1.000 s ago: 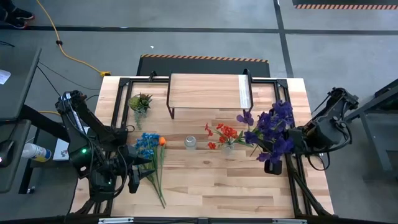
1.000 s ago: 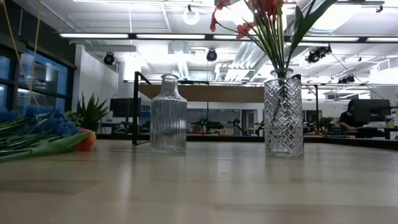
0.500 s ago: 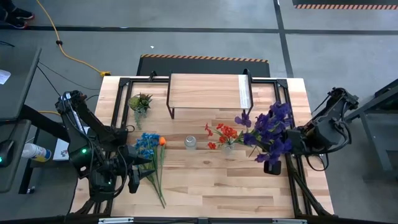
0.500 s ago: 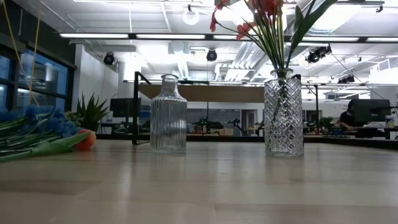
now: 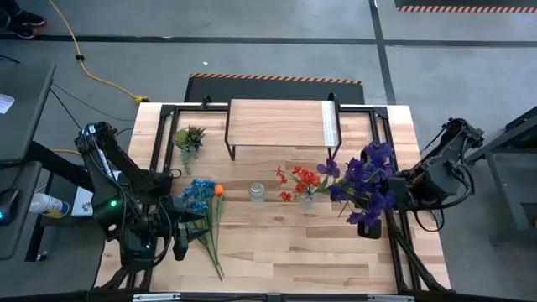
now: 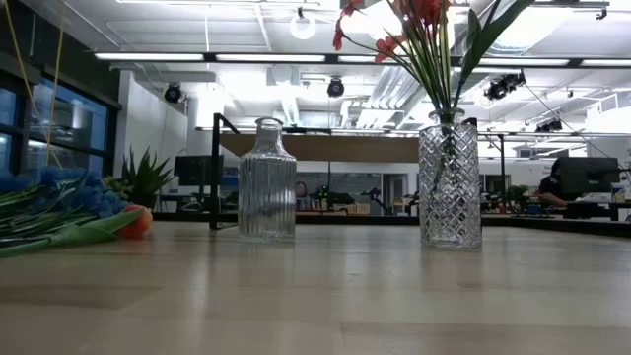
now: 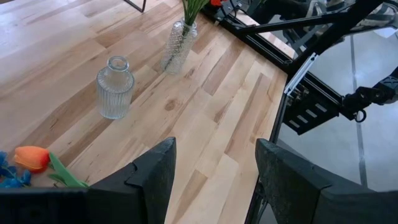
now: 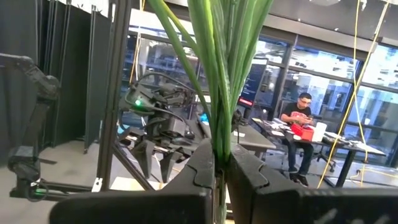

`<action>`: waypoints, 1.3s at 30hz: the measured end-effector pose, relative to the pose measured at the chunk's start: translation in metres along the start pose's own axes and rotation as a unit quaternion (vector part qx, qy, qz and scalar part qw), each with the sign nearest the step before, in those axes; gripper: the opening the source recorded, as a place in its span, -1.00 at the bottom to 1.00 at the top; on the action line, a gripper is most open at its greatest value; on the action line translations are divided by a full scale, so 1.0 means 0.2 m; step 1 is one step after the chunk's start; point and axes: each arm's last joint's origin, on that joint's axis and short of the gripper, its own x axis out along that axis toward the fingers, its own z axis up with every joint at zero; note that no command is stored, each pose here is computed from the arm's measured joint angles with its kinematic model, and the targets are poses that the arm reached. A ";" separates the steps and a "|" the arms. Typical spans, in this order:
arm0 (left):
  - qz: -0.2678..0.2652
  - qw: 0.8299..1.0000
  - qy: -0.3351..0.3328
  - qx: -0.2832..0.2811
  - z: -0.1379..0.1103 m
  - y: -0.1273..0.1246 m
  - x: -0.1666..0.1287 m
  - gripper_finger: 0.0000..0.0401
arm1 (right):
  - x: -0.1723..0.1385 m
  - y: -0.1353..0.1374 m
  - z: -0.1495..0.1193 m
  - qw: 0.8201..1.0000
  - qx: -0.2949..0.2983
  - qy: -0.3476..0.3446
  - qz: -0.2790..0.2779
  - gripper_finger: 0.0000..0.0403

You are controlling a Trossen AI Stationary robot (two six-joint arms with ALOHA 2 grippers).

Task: Pick and place flowers into a vace then onto a shelf
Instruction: Put the purple flowers into the right transparent flower vase

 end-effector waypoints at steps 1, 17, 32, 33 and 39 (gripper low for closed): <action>0.000 1.000 0.000 0.000 0.00 0.00 0.00 0.26 | 0.00 0.00 0.00 1.000 -0.001 0.002 0.001 -0.95; 0.000 1.000 0.000 0.000 0.00 0.00 0.00 0.26 | 0.00 0.03 0.00 0.995 0.012 -0.025 0.097 -0.95; 0.000 1.000 0.000 0.004 0.00 0.00 0.00 0.26 | 0.03 0.14 -0.13 0.970 0.104 0.079 0.204 -0.95; 0.000 1.000 0.000 0.004 0.00 0.00 0.00 0.26 | 0.03 0.15 -0.15 0.969 0.107 0.092 0.204 -0.95; 0.000 1.000 0.000 0.004 0.00 0.00 0.00 0.26 | 0.05 0.19 -0.28 0.961 0.142 0.195 0.133 -0.95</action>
